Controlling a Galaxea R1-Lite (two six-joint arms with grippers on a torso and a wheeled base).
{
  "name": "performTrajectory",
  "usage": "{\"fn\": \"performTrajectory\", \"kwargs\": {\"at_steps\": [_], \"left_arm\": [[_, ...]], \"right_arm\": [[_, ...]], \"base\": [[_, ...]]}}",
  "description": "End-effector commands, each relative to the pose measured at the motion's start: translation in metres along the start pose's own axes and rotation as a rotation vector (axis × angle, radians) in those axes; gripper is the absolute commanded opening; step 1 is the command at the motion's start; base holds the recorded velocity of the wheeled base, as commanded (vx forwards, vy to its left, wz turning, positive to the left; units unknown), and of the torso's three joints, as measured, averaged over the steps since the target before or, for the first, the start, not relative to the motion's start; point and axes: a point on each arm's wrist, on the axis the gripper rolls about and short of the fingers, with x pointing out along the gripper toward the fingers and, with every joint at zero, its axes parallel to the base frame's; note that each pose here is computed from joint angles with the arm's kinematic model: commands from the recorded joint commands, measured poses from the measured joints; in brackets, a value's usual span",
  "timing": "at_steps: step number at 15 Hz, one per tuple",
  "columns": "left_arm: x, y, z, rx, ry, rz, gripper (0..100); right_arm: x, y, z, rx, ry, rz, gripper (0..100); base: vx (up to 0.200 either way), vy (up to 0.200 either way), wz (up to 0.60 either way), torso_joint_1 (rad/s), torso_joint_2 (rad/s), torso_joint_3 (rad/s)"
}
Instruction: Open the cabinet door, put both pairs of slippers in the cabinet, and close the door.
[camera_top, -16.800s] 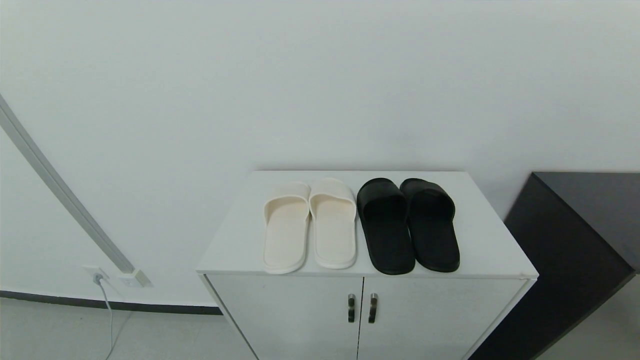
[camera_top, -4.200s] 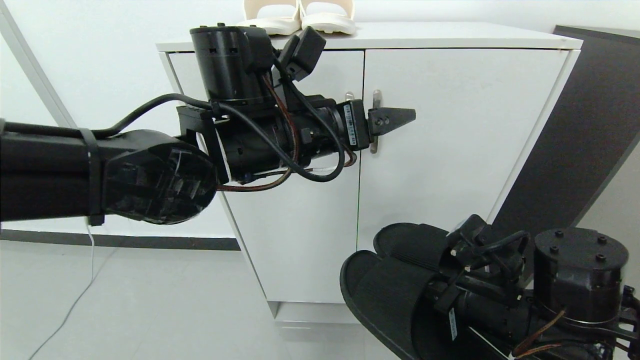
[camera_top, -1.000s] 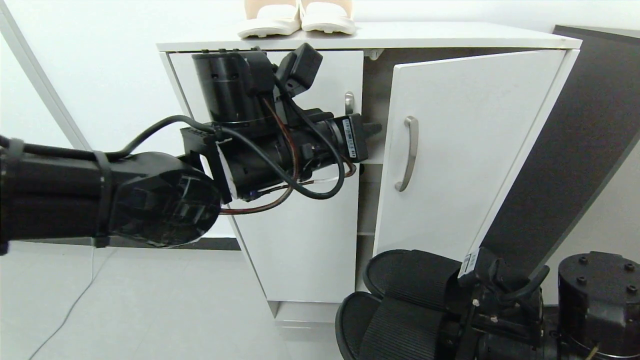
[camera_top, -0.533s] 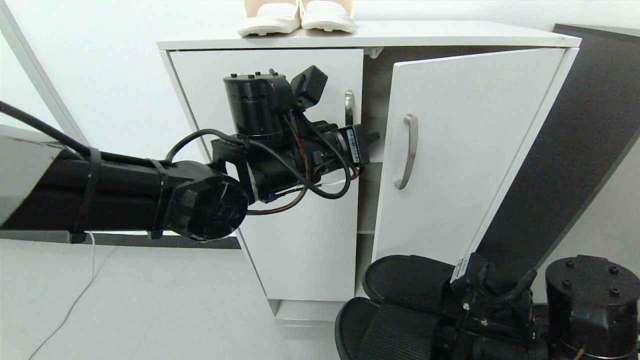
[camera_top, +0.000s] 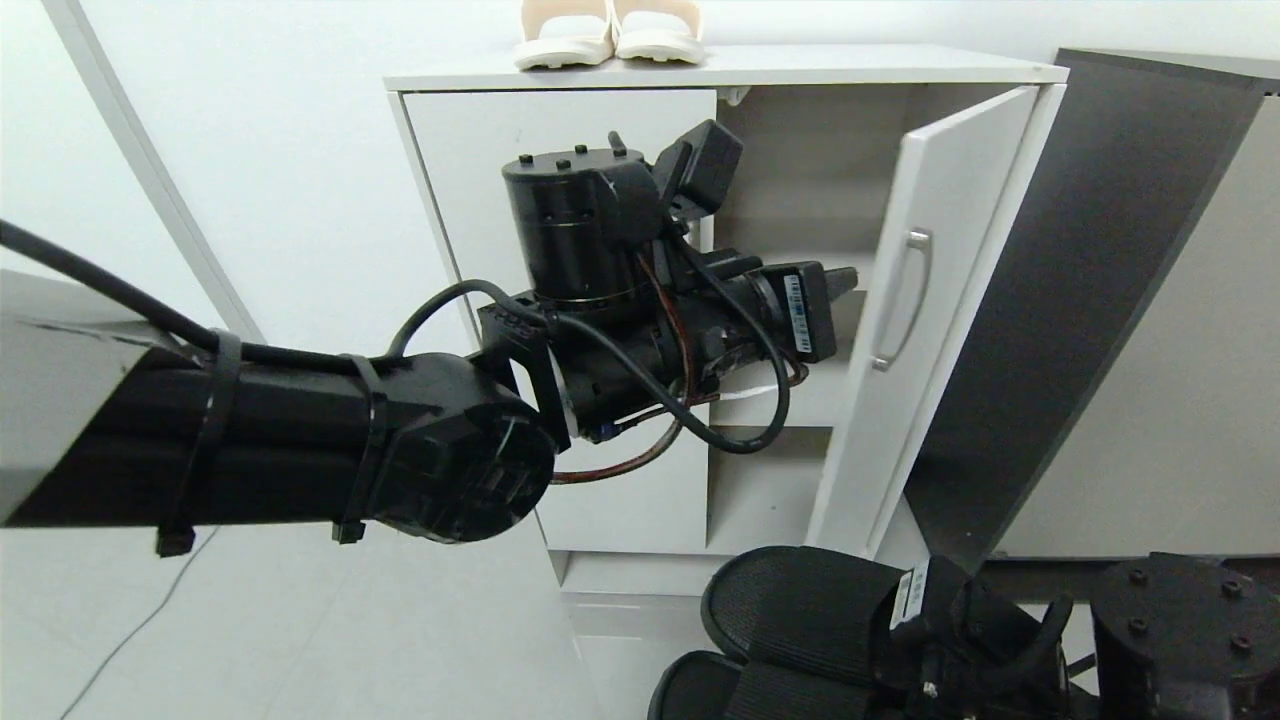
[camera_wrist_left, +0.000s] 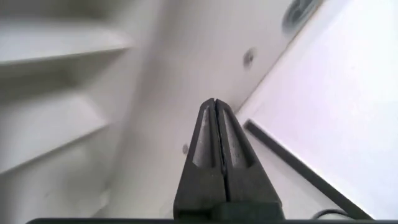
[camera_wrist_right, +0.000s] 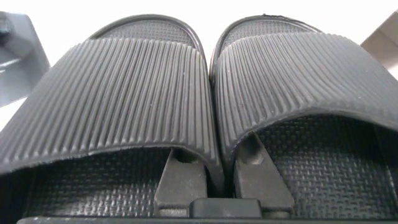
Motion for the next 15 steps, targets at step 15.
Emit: {"fn": "performTrajectory", "kwargs": {"at_steps": [15], "left_arm": [[-0.154, 0.006, 0.056, 0.141, 0.003, 0.562, 0]], "right_arm": [[0.069, -0.07, 0.019, 0.21, -0.015, -0.619, 0]], "base": [[0.0, 0.0, 0.0, 0.0, 0.0, 0.0]]}}
